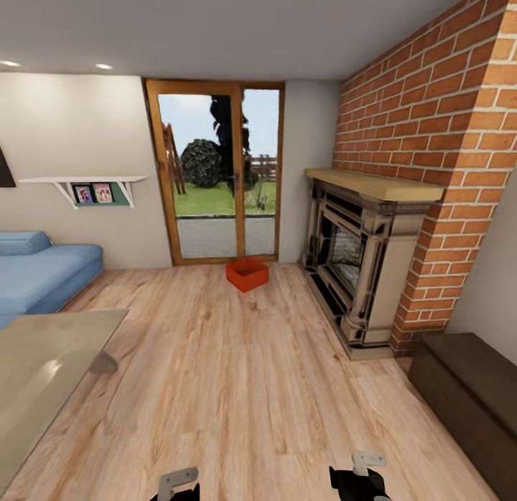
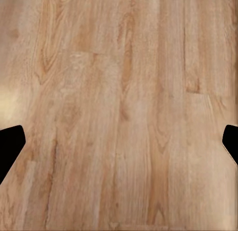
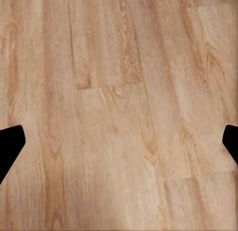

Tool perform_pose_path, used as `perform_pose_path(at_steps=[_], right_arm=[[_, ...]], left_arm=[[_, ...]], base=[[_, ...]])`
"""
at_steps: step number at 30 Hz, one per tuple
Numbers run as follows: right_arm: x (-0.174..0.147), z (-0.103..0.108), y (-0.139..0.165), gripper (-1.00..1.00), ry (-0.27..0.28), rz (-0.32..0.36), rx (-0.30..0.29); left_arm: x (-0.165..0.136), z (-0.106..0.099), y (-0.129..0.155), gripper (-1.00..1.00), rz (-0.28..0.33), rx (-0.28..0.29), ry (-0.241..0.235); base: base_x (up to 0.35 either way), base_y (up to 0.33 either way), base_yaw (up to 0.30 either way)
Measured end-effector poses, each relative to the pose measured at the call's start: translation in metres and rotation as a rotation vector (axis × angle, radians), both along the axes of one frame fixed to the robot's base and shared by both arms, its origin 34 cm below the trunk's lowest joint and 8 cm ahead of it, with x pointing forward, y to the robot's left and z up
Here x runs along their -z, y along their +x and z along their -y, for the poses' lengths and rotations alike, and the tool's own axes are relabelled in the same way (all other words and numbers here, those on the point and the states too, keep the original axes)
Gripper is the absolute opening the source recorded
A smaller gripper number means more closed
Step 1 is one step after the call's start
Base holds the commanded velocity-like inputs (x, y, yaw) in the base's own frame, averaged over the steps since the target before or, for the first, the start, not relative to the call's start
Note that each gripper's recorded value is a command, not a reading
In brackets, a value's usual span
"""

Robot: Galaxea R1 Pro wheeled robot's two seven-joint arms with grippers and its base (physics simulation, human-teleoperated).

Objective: Move the two storage containers from the living room to the garage. In the garage, place one container on the floor and stack the other container on top of it (either order is fine).

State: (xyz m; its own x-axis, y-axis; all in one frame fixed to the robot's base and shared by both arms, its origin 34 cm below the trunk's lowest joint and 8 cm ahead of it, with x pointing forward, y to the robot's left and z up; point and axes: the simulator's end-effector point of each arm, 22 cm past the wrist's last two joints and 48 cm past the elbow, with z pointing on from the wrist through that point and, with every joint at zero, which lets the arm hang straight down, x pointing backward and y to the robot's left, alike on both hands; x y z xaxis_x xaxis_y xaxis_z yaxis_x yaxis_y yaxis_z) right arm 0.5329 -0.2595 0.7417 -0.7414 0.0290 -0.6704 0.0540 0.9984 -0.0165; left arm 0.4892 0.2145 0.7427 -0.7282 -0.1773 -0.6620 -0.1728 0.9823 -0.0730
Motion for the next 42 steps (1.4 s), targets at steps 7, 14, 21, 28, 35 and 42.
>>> perform_pose_path(at_steps=[7,14,21,28,35,42], right_arm=[[0.0,0.0,0.0,1.0,0.0,0.0,0.0],[0.0,0.0002,0.0,1.0,-0.001,0.0,0.0],[0.0,-0.0001,0.0,1.0,-0.001,0.0,-0.001],[0.0,-0.0002,0.0,1.0,-0.001,0.0,-0.001],[0.0,-0.0001,0.0001,1.0,-0.001,0.0,-0.001],[0.0,-0.0002,0.0,1.0,-0.001,0.0,-0.001]], left_arm=[[0.0,-0.0003,0.0001,1.0,0.0,0.0,0.001],[0.0,0.0,0.0,1.0,0.0,0.0,0.0],[0.0,-0.0001,0.0,1.0,0.0,0.0,0.0],[0.0,-0.0001,0.0,1.0,0.0,0.0,0.0],[0.0,-0.0001,0.0,1.0,0.0,0.0,0.0],[0.0,0.0,0.0,1.0,0.0,0.0,0.0]], base=[[0.302,-0.212,0.0],[0.302,-0.212,0.0],[0.302,-0.212,0.101],[0.302,-0.212,0.268],[0.302,-0.212,0.278],[0.302,-0.212,0.109]])
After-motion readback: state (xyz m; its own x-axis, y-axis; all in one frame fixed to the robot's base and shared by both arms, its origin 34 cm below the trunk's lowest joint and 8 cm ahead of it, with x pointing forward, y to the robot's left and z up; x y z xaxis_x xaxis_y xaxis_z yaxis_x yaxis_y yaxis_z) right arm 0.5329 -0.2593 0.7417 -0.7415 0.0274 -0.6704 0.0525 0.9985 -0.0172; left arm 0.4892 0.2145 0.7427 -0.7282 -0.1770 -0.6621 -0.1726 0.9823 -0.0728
